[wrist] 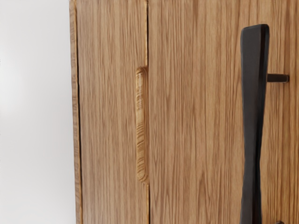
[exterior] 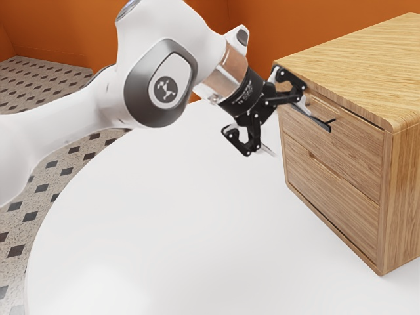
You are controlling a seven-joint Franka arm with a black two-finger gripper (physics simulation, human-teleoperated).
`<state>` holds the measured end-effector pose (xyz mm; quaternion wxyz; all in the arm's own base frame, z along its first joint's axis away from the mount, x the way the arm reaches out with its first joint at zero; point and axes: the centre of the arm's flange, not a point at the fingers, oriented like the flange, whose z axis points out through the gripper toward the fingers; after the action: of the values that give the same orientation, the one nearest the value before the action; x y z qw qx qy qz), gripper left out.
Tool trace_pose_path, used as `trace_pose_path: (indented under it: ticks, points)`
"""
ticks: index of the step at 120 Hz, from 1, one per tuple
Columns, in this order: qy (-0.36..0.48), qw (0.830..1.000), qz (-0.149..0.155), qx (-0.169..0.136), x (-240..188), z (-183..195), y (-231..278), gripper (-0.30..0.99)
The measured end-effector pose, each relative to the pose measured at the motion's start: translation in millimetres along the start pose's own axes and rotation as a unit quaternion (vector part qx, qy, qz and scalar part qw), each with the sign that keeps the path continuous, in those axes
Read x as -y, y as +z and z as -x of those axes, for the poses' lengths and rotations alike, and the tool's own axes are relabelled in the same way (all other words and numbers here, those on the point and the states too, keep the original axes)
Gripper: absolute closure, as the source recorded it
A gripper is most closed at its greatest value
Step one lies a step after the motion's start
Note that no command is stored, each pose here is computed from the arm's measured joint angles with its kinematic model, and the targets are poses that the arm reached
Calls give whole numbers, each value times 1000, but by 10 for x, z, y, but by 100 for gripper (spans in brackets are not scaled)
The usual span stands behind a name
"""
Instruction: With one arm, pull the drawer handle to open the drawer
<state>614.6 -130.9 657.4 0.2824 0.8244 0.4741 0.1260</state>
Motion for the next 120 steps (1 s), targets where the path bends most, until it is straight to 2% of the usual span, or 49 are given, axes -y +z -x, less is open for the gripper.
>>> trace_pose_path:
  ticks: [27, 50, 74, 120]
  points:
    - [-12, 1000, -8, -1, 38, -123, 122, 0]
    - [-21, 1000, 1, -8, -27, -287, 100, 0]
    - [-27, 1000, 2, 4, -22, -351, 155, 0]
    - [-13, 1000, -7, -2, -20, -393, 251, 0]
